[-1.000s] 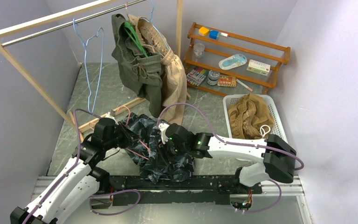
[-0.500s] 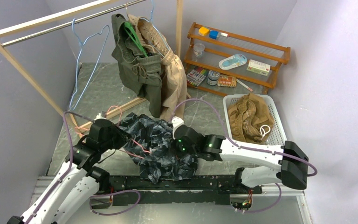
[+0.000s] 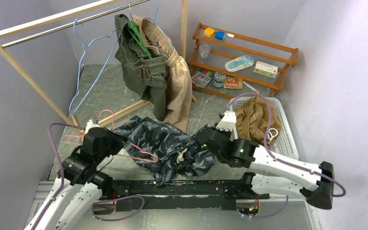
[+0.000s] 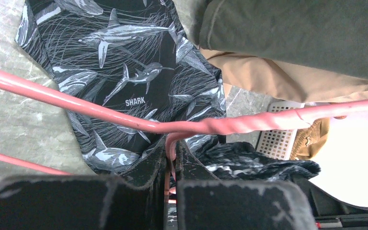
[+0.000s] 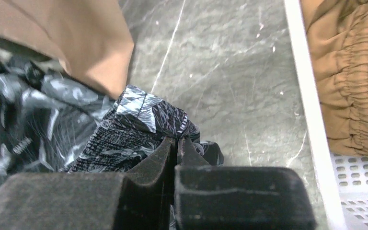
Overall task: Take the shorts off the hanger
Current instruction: Remove the shorts from the hanger, then place the hanger on the clothes rod, then pick up the shorts at the center of the board.
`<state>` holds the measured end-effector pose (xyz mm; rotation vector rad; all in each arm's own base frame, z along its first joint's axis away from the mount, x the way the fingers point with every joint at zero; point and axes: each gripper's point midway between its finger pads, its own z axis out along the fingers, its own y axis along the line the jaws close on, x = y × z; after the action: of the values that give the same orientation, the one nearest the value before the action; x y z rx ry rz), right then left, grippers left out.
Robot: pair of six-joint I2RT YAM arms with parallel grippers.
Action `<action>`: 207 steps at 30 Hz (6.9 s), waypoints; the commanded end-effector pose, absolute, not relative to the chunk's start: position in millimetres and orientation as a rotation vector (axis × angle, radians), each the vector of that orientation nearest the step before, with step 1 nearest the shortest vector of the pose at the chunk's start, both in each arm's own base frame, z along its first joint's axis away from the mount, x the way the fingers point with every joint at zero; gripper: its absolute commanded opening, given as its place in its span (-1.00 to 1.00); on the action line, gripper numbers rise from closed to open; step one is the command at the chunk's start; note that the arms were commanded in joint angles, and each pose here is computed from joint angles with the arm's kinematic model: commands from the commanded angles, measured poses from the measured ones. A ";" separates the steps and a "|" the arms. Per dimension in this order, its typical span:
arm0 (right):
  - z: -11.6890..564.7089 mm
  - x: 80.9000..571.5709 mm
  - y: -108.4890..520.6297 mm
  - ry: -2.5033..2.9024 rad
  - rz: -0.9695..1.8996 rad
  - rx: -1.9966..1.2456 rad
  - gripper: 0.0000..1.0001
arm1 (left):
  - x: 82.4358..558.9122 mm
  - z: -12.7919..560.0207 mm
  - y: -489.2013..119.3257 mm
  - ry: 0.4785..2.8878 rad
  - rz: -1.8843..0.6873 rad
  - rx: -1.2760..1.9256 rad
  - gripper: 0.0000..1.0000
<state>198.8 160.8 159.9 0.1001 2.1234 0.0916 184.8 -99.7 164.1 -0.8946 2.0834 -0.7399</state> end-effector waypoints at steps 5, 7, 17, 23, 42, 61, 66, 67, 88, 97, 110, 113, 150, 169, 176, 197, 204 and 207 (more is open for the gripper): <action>110.8 197.2 112.2 2.198 -0.008 0.367 -1.00 | 191.7 179.4 -109.5 2.077 -0.789 -0.830 -0.86; 100.9 193.3 110.9 2.235 -0.023 0.395 -0.90 | 192.0 179.1 -113.2 2.094 -0.799 -0.811 -0.86; 153.5 209.8 145.9 2.213 0.097 0.173 0.13 | 190.8 175.7 -125.4 2.126 -0.872 -0.841 -0.86; 191.6 187.2 239.6 2.102 0.629 -0.440 0.28 | 188.7 173.2 -131.6 2.108 -0.950 -0.890 -0.86; 139.5 90.0 396.7 1.989 1.172 -1.120 0.24 | 190.1 179.4 -144.5 2.125 -1.016 -0.811 -0.86; 115.6 86.6 385.4 2.169 1.099 -1.108 -1.00 | 189.9 177.2 -149.4 2.120 -1.044 -0.745 -0.51; 109.3 98.0 374.7 2.224 1.013 -0.999 -1.00 | 187.2 168.2 -146.8 2.167 -0.995 -0.733 0.33; 110.7 102.1 373.8 2.225 0.997 -0.967 -1.00 | 186.4 167.0 -146.7 2.177 -0.987 -0.724 0.39; 167.4 174.6 359.8 2.059 0.654 -0.698 -1.00 | 180.5 155.4 -125.1 2.196 -0.835 -0.751 0.99; 222.6 205.1 356.6 1.912 0.511 -0.675 -1.00 | 180.9 149.1 -124.5 2.207 -0.824 -0.770 0.98; 284.3 236.0 389.9 1.759 0.456 -0.652 -1.00 | 182.6 137.6 -124.6 2.235 -0.800 -0.799 0.98; 301.7 240.7 400.6 1.725 0.480 -0.629 -1.00 | 183.2 135.9 -125.1 2.247 -0.791 -0.799 0.98; 325.1 313.3 475.6 1.800 0.535 -0.513 -1.00 | 178.7 142.5 -127.2 2.264 -0.808 -0.797 0.98; 333.1 259.7 442.4 1.761 0.776 -0.592 -0.12 | 185.3 143.4 -115.9 2.273 -0.691 -0.771 0.98; 277.5 224.4 364.3 1.847 0.774 -0.487 0.08 | 196.6 140.8 -92.7 2.250 -0.494 -0.733 0.98; 129.5 223.8 255.9 2.396 0.347 -0.322 0.65 | 195.0 93.6 -114.2 2.346 -0.584 -0.812 0.98; 124.5 215.0 258.2 2.461 0.511 0.361 0.62 | 195.8 100.1 -106.0 2.318 -0.543 -0.827 0.98; 111.9 212.1 254.2 2.473 0.478 0.553 0.62 | 194.0 100.5 -106.0 2.326 -0.542 -0.820 0.98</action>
<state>216.0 263.6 126.6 0.1564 2.4581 0.4949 190.4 -107.7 89.8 -0.8096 2.3568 -0.5341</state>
